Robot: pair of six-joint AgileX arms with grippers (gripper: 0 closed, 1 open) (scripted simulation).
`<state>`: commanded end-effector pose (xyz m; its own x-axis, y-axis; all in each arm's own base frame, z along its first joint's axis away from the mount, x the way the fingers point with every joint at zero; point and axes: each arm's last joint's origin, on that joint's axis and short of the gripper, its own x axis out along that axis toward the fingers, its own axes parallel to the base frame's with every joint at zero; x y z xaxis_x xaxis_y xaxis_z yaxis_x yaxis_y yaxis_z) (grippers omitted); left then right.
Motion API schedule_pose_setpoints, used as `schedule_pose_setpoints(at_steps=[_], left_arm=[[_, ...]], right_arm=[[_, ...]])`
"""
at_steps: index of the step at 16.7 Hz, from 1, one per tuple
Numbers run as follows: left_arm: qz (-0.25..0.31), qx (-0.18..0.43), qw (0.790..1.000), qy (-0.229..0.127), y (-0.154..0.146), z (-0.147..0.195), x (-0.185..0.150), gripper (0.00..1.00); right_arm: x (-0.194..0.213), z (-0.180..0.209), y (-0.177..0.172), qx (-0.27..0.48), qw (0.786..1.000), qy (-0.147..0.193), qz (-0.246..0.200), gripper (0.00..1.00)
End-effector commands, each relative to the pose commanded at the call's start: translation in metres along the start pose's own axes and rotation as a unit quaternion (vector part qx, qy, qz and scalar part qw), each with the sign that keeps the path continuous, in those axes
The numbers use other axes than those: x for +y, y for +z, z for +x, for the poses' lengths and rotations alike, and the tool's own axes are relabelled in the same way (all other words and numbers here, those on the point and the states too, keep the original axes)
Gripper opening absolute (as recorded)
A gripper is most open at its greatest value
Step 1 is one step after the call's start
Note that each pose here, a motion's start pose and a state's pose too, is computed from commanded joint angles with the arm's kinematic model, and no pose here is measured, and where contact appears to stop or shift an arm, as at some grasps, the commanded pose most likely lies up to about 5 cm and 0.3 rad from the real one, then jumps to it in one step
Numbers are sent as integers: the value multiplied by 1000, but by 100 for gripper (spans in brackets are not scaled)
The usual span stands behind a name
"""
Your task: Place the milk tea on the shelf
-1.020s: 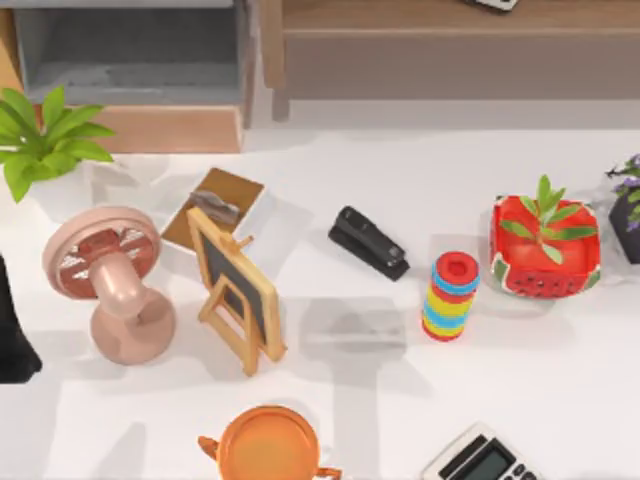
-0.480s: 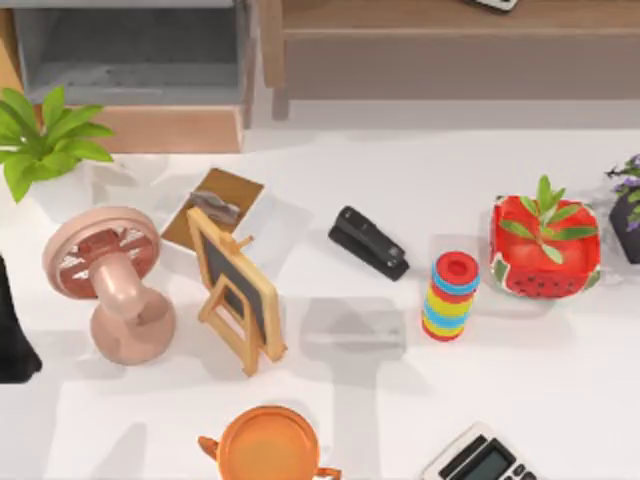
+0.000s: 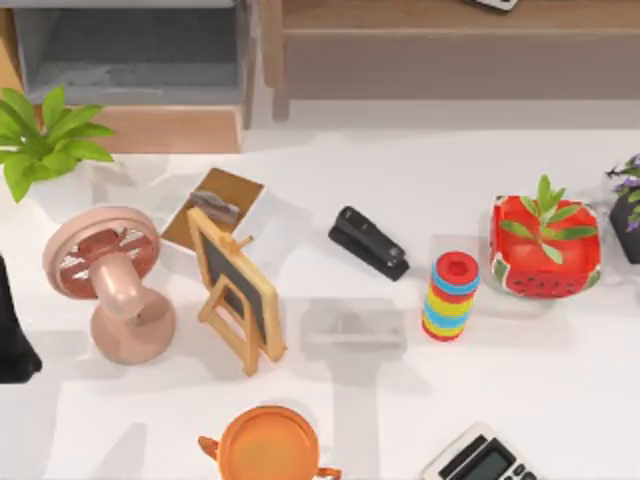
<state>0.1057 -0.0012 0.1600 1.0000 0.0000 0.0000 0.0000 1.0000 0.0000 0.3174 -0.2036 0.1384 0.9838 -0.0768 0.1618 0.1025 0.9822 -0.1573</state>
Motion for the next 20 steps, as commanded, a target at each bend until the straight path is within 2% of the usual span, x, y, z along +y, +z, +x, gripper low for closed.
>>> schedule_pose_setpoints(at_steps=[4,8,12,20], left_arm=[[0,0,1000,0,0,0,0,100],[0,0,1000,0,0,0,0,100],[0,0,1000,0,0,0,0,100],[0,0,1000,0,0,0,0,100]], right_arm=[[-3,16,31,-17,999,-30,-27,0],[9,34,59,-4,999,-36,-22,0],[31,55,87,20,1000,-21,1,0],[81,99,129,69,995,32,58,0]])
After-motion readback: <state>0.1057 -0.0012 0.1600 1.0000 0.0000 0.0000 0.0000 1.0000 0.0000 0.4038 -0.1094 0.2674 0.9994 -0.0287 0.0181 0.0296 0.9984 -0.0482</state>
